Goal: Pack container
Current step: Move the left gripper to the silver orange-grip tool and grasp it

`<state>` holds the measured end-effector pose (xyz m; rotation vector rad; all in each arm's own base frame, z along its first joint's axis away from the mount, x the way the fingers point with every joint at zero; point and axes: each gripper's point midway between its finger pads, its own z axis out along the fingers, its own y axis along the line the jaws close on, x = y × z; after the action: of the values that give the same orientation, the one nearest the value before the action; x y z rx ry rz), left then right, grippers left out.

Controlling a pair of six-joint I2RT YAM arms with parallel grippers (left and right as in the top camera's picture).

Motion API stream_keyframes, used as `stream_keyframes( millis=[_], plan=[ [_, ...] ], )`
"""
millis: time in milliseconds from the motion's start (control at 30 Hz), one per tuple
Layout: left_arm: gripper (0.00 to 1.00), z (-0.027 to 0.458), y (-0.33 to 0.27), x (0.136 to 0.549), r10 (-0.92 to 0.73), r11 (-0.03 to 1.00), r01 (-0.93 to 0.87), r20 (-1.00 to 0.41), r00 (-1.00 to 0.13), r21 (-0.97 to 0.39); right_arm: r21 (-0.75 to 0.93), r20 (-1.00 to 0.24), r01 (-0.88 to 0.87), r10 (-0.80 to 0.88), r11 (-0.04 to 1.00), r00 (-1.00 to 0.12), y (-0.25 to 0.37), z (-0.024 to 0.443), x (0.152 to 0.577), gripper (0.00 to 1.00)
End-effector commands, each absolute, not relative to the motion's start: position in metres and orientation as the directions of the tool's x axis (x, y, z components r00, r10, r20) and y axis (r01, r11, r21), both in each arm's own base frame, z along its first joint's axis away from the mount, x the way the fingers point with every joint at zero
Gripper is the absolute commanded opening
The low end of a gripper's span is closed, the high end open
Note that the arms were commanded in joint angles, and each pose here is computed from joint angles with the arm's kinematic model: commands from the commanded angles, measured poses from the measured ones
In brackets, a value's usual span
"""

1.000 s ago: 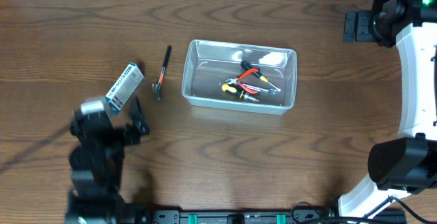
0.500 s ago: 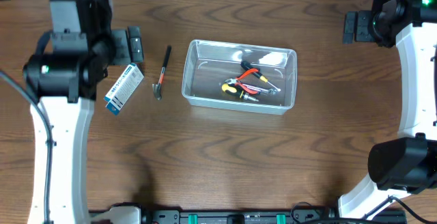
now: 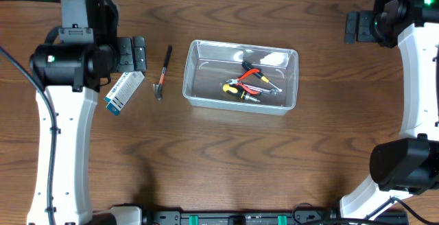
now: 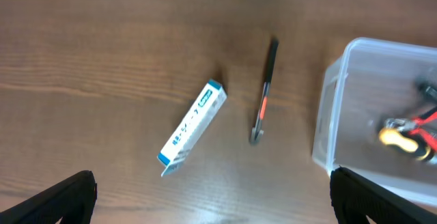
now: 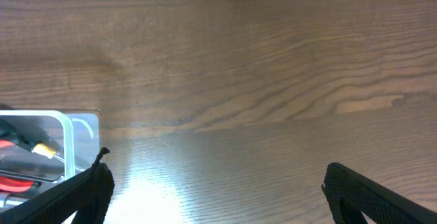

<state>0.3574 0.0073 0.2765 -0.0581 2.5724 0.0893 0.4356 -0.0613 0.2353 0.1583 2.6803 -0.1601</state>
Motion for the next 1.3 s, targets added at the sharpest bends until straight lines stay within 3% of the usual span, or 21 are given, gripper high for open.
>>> stream_keyframes(
  millis=[0, 133, 233, 433, 800, 1267],
  plan=[
    [0.98, 0.254, 0.008, 0.365, 0.003, 0.997, -0.034, -0.465, -0.886, 0.071, -0.081, -0.44, 0.148, 0.098, 0.986, -0.893, -0.061, 0.234, 0.436, 0.99],
    [0.98, 0.222, 0.004, 0.37, 0.024, 0.998, 0.002, -0.366, -0.93, 0.06, -0.081, -0.44, 0.149, 0.099, 0.986, -0.893, -0.061, 0.234, 0.436, 0.99],
    [0.87, 0.199, -0.004, 0.376, 0.048, 0.999, 0.042, -0.302, -0.952, 0.028, -0.08, -0.44, 0.148, 0.098, 0.986, -0.893, -0.061, 0.234, 0.436, 0.99],
    [0.86, 0.157, -0.005, 0.385, 0.049, 0.999, 0.046, -0.194, -0.98, 0.022, -0.081, -0.44, 0.149, 0.099, 0.986, -0.893, -0.061, 0.234, 0.436, 0.99],
    [0.7, 0.104, -0.015, 0.381, 0.098, 0.995, 0.099, -0.048, -0.994, -0.014, -0.081, -0.44, 0.148, 0.098, 0.986, -0.893, -0.061, 0.234, 0.436, 0.99],
    [0.69, 0.078, -0.049, 0.381, 0.171, 0.985, 0.172, -0.065, -0.983, -0.008, -0.081, -0.44, 0.149, 0.099, 0.986, -0.893, -0.061, 0.234, 0.436, 0.99]
  ],
)
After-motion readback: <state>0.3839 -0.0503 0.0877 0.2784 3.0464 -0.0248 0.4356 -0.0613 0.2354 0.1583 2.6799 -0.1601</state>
